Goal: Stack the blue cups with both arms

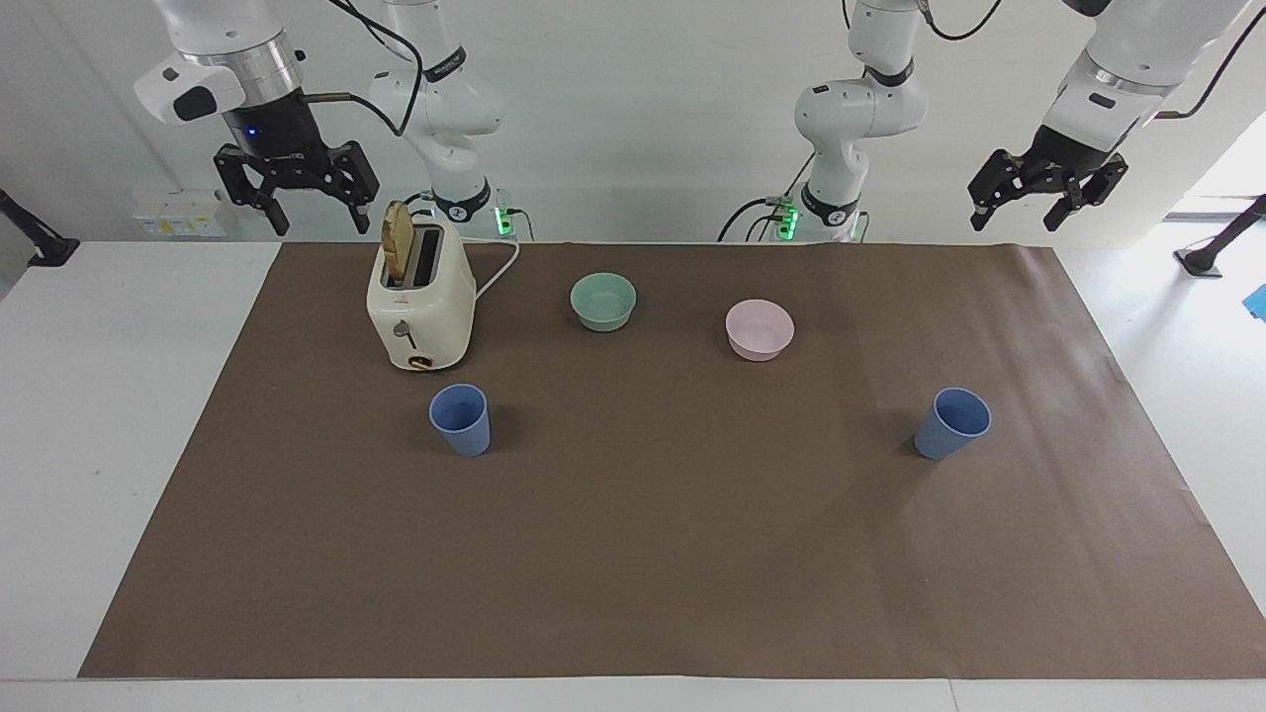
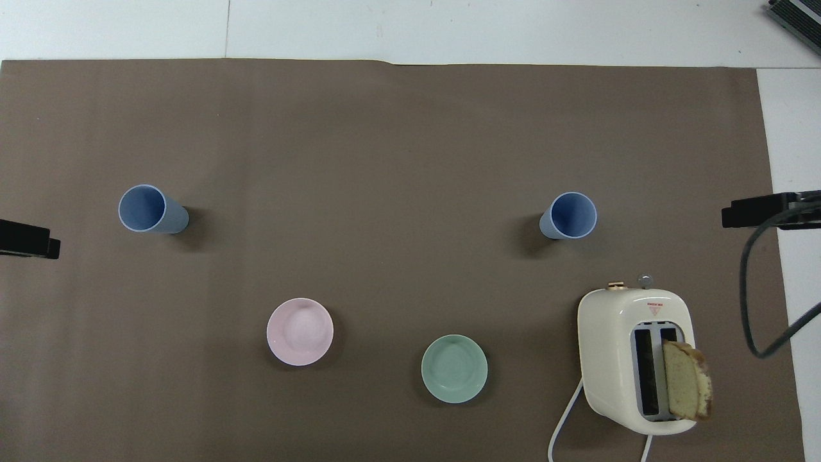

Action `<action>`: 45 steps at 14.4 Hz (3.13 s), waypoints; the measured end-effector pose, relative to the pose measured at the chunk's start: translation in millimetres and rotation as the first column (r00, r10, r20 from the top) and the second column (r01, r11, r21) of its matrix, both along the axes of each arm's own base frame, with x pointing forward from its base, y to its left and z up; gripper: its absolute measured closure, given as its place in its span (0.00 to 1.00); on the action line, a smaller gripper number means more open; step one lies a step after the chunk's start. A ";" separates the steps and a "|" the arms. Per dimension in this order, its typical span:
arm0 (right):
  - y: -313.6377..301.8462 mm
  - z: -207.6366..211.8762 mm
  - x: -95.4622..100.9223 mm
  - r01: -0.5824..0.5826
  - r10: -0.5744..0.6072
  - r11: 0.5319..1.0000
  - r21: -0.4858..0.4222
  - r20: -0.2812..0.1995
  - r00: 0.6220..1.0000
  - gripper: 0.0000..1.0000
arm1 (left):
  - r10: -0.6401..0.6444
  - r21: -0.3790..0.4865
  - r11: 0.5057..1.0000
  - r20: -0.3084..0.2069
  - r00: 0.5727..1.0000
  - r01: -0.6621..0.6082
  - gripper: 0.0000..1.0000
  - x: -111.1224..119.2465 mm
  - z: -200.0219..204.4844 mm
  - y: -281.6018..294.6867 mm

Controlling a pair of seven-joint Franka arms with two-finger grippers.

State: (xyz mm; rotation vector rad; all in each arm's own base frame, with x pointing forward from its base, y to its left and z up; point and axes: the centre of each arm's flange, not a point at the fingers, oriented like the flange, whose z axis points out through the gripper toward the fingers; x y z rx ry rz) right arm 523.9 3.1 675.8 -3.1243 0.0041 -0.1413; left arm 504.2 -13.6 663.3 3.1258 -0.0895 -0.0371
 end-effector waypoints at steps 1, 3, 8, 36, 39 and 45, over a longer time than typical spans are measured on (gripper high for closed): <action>0.0 0.0 0.0 0.000 0.000 1.000 0.000 0.000 1.000 0.00 | 0.000 0.000 1.000 0.000 1.000 0.000 0.00 0.0 -0.2 0.0; 0.0 0.0 0.0 0.000 0.000 1.000 0.000 0.000 1.000 0.00 | 0.000 0.000 1.000 -0.001 1.000 0.000 0.00 0.0 -0.3 0.0; 0.0 0.0 0.0 0.000 0.000 1.000 0.000 0.000 1.000 0.00 | 0.008 -0.001 1.000 0.027 1.000 -0.008 0.00 9.7 -20.5 3.0; 0.0 0.0 0.0 0.000 0.000 1.000 0.000 0.000 1.000 0.00 | 0.320 -0.069 0.946 0.030 0.947 -0.318 0.95 91.0 -277.9 53.8; 0.0 0.0 0.0 0.000 0.000 1.000 0.000 0.000 1.000 0.00 | 0.336 -0.107 0.938 0.059 0.940 -0.329 0.96 100.0 -260.3 51.8; 0.0 0.0 0.0 0.000 0.000 1.000 0.000 0.000 1.000 0.00 | 0.442 -0.162 0.891 0.092 0.892 -0.425 0.96 103.7 -197.3 -39.2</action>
